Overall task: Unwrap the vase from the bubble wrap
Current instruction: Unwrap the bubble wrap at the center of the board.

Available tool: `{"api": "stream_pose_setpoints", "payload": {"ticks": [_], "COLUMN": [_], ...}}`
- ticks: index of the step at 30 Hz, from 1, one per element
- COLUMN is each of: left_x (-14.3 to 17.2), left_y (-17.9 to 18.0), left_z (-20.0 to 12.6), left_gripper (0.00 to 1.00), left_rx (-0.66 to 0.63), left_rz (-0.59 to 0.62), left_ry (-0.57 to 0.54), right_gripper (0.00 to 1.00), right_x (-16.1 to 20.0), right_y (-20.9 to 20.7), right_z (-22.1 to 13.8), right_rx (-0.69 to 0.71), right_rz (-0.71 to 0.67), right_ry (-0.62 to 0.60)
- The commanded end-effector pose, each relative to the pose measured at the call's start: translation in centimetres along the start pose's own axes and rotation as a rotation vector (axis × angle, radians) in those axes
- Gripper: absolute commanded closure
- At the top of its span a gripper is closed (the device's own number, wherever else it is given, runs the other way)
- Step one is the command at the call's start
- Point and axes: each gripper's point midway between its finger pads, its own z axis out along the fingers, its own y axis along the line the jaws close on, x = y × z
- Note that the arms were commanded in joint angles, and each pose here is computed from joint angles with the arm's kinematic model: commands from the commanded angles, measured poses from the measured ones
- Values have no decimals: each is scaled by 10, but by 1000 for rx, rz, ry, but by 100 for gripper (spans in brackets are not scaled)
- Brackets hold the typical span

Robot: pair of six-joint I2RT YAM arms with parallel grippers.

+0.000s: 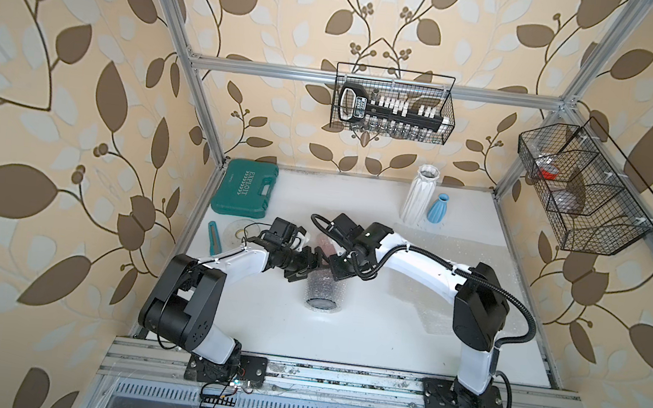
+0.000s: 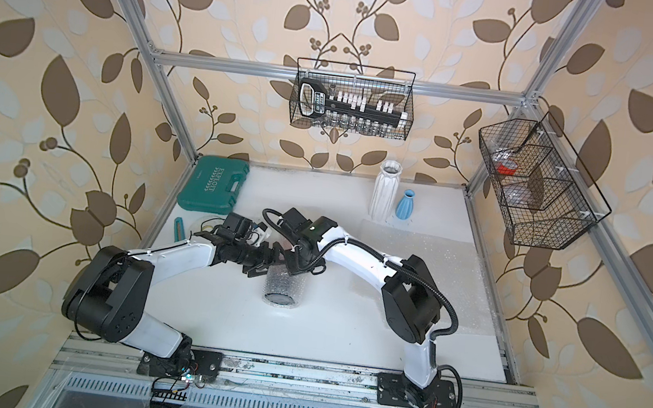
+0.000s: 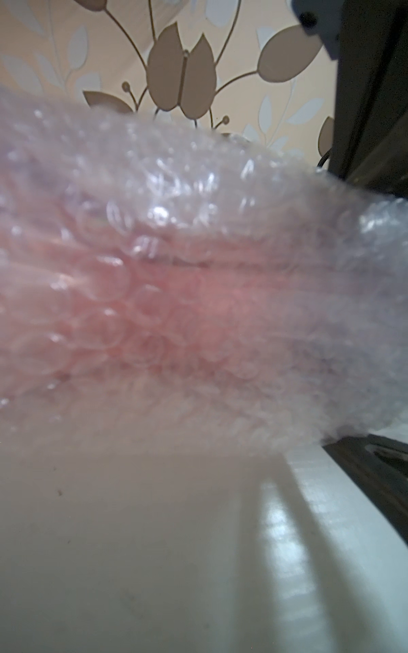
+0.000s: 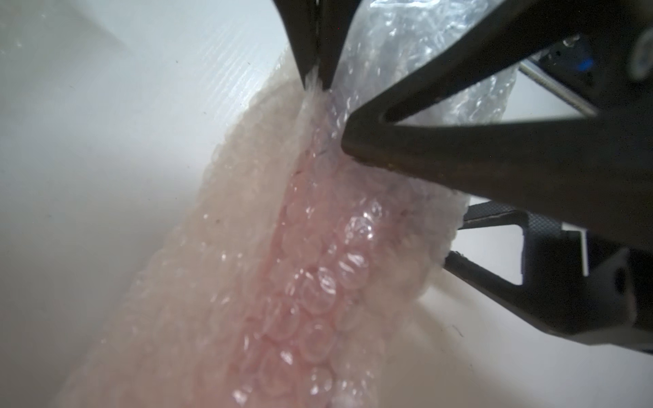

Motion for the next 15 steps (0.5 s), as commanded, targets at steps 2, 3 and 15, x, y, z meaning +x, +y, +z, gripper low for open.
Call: {"api": "stream_pose_setpoints", "payload": {"ticks": [2,3,15], "left_x": [10,10,10], "left_y": [27,29,43], "left_z": [2,2,-3], "left_gripper": [9,9,10], "left_rx": [-112,-119,-195], "left_rz": [-22,-26,-36], "left_ry": [15,15,-8], "right_gripper": [100,100,100], "right_x": [10,11,20], "right_y": [3,2,3], "right_z": [-5,-5,-21], "right_rx": [-84,-87,-128], "right_rz": [-65,-70,-124], "right_ry": [26,28,22]}}
